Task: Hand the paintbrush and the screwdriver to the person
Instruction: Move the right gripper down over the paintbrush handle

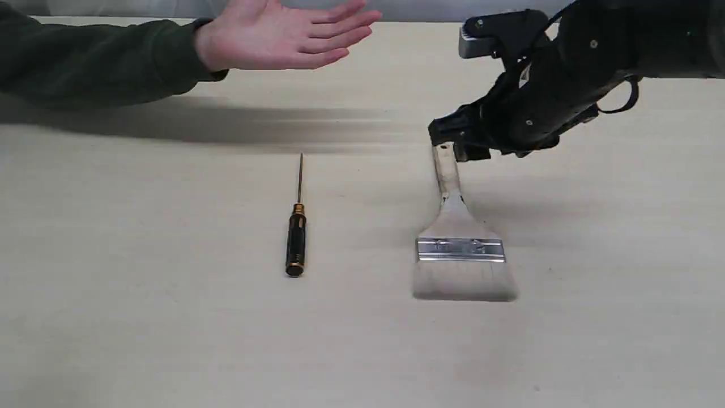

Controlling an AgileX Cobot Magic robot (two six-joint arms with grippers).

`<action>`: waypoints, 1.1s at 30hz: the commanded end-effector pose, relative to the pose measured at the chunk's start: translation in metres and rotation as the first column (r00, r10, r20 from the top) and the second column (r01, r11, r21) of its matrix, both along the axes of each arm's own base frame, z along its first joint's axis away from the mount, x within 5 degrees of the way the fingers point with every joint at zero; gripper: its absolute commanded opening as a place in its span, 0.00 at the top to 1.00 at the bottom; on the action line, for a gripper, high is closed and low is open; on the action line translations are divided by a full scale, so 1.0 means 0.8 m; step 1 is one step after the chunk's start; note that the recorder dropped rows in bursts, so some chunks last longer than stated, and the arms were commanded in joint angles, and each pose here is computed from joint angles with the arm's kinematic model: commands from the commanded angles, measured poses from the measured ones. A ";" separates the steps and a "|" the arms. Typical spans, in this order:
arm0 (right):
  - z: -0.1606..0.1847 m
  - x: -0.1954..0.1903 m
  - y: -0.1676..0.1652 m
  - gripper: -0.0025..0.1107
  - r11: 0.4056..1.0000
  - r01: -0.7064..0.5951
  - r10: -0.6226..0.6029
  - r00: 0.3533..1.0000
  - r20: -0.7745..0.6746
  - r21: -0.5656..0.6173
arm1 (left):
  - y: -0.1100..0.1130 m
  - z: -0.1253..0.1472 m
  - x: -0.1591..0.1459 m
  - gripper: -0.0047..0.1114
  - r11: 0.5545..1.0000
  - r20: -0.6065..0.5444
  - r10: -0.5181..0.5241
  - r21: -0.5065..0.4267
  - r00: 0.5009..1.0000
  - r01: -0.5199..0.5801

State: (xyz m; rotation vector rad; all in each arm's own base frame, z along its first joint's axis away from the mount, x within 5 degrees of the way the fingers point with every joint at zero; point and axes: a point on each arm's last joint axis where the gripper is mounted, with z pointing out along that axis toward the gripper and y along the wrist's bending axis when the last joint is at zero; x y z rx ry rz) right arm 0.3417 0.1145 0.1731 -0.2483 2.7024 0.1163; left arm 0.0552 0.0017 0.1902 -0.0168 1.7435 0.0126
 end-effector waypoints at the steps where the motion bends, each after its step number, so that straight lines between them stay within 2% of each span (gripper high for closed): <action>1: -0.014 0.005 0.004 0.50 1.000 0.000 0.000 1.000 -0.011 0.008 | -0.001 0.001 0.000 0.96 1.000 0.013 -0.007 -0.003 1.000 0.007; 19: -0.053 0.010 0.008 0.50 1.000 0.016 -0.015 0.997 -0.075 0.019 | -0.001 0.000 0.000 0.96 1.000 0.010 -0.007 -0.006 1.000 0.007; 25: -0.059 0.005 0.032 0.50 0.999 -0.036 0.037 0.998 -0.057 0.027 | -0.001 0.000 0.000 0.96 1.000 0.010 -0.007 -0.006 1.000 0.007; 33: -0.072 0.010 0.045 0.50 0.999 0.005 0.000 0.991 -0.136 0.033 | -0.001 0.000 0.000 0.96 1.000 0.010 -0.007 -0.006 1.000 0.007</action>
